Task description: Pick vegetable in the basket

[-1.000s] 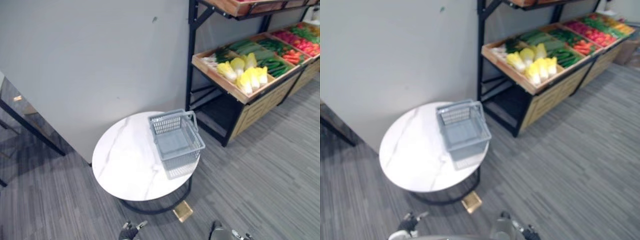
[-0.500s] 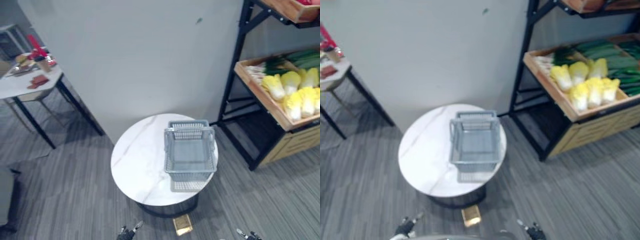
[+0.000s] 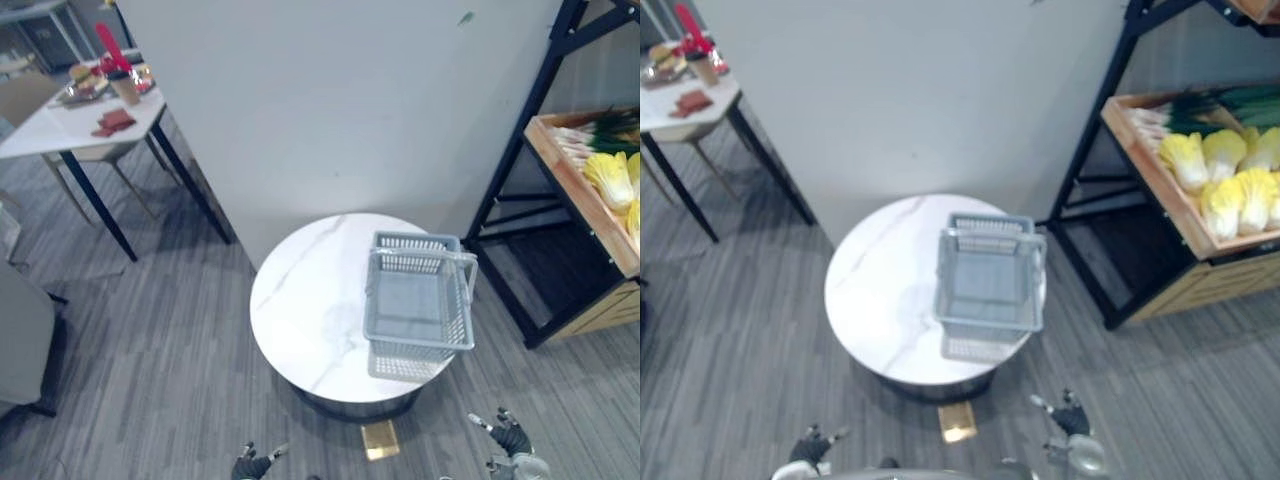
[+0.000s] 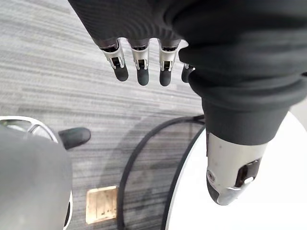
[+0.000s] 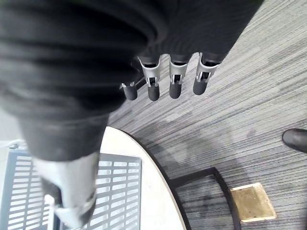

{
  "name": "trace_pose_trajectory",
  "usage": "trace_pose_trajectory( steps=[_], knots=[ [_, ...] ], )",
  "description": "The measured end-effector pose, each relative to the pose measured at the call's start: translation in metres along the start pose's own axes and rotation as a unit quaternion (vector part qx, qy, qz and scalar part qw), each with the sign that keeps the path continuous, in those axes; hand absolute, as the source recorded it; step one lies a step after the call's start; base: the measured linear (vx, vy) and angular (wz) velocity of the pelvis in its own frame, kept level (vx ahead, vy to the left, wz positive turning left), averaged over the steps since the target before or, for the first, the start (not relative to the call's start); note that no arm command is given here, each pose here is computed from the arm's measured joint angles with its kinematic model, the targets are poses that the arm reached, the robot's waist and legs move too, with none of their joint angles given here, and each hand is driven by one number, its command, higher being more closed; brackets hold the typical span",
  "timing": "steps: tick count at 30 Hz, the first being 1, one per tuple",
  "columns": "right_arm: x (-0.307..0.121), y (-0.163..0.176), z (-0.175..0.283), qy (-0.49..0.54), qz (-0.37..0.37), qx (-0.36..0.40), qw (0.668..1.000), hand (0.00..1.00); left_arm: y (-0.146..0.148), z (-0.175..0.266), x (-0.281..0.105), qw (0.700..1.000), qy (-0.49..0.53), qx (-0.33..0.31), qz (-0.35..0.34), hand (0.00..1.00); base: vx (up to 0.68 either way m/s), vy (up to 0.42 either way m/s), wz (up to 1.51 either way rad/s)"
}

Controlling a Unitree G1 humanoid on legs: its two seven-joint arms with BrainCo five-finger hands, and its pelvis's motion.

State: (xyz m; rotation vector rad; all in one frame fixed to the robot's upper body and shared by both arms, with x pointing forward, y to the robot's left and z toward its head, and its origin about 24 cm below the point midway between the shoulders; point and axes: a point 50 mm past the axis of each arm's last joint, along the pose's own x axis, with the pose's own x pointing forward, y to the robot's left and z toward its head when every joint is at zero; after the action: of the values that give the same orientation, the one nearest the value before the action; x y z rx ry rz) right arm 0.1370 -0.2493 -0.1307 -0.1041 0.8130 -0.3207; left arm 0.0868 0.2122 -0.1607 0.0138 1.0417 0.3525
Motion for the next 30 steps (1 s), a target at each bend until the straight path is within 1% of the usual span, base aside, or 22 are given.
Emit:
trace_pose_trajectory(
  steps=[4, 6, 7, 8, 9, 10, 12, 14, 15, 17, 18, 20, 21, 23, 26, 28, 30],
  knots=[
    [0.002, 0.001, 0.004, -0.004, 0.001, -0.047, 0.999, 0.00, 0.007, -0.004, -0.001, 0.999, 0.002, 0.048, -0.004, 0.00, 0.03, 0.050, 0.06],
    [0.009, 0.000, 0.026, -0.034, -0.006, -0.073, 0.997, 0.00, 0.008, -0.006, -0.001, 0.999, 0.005, 0.051, -0.004, 0.00, 0.06, -0.054, 0.08],
    [0.011, 0.000, 0.035, -0.049, -0.007, -0.074, 0.996, 0.00, 0.011, -0.005, -0.001, 0.999, 0.004, 0.054, 0.000, 0.00, 0.00, -0.084, 0.09],
    [0.013, 0.002, 0.053, -0.080, -0.011, -0.092, 0.992, 0.00, 0.018, -0.004, 0.000, 0.998, 0.003, 0.058, 0.005, 0.00, 0.01, -0.099, 0.22],
    [0.014, -0.006, 0.077, -0.123, -0.030, -0.126, 0.984, 0.00, 0.022, -0.006, 0.000, 0.998, 0.009, 0.059, 0.009, 0.00, 0.05, -0.137, 0.23],
    [0.012, -0.014, 0.098, -0.161, -0.047, -0.155, 0.973, 0.00, 0.020, -0.006, 0.000, 0.998, 0.010, 0.058, 0.007, 0.00, 0.07, -0.144, 0.14],
    [0.001, -0.021, 0.143, -0.253, -0.070, -0.232, 0.937, 0.00, 0.017, -0.014, -0.003, 0.999, 0.021, 0.045, 0.006, 0.00, 0.07, -0.132, -0.03],
    [-0.014, -0.020, 0.179, -0.330, -0.088, -0.277, 0.898, 0.00, 0.016, -0.021, -0.006, 0.999, 0.032, 0.032, 0.006, 0.00, 0.05, -0.103, 0.07],
    [-0.017, -0.018, 0.186, -0.345, -0.092, -0.288, 0.888, 0.00, 0.016, -0.022, -0.006, 0.999, 0.034, 0.030, 0.006, 0.00, 0.03, -0.117, 0.15],
    [-0.023, -0.005, 0.210, -0.389, -0.086, -0.322, 0.859, 0.00, 0.017, -0.024, -0.007, 0.999, 0.037, 0.027, 0.006, 0.00, -0.01, -0.081, 0.21],
    [-0.025, -0.001, 0.215, -0.399, -0.083, -0.328, 0.852, 0.00, 0.017, -0.024, -0.007, 0.999, 0.037, 0.028, 0.006, 0.00, -0.02, -0.028, 0.24],
    [-0.033, 0.021, 0.239, -0.444, -0.067, -0.358, 0.819, 0.00, 0.017, -0.026, -0.008, 0.999, 0.039, 0.027, 0.005, 0.00, -0.02, -0.004, 0.22],
    [-0.035, 0.028, 0.244, -0.454, -0.060, -0.362, 0.812, 0.00, 0.018, -0.027, -0.008, 0.999, 0.041, 0.027, 0.005, 0.00, -0.01, 0.010, 0.12],
    [-0.044, 0.050, 0.269, -0.494, -0.043, -0.374, 0.784, 0.00, 0.018, -0.029, -0.009, 0.999, 0.044, 0.028, 0.007, 0.00, 0.00, 0.017, 0.05],
    [-0.046, 0.066, 0.299, -0.515, -0.044, -0.400, 0.757, 0.00, 0.019, -0.027, -0.008, 0.999, 0.041, 0.027, 0.012, 0.00, 0.01, 0.017, 0.18],
    [-0.044, 0.070, 0.313, -0.513, -0.046, -0.408, 0.754, 0.00, 0.019, -0.026, -0.008, 0.999, 0.039, 0.027, 0.016, 0.00, 0.00, 0.009, 0.27],
    [-0.041, 0.069, 0.337, -0.503, -0.061, -0.411, 0.758, 0.00, 0.019, -0.025, -0.008, 0.999, 0.038, 0.026, 0.020, 0.00, -0.01, 0.002, 0.22]
  ],
)
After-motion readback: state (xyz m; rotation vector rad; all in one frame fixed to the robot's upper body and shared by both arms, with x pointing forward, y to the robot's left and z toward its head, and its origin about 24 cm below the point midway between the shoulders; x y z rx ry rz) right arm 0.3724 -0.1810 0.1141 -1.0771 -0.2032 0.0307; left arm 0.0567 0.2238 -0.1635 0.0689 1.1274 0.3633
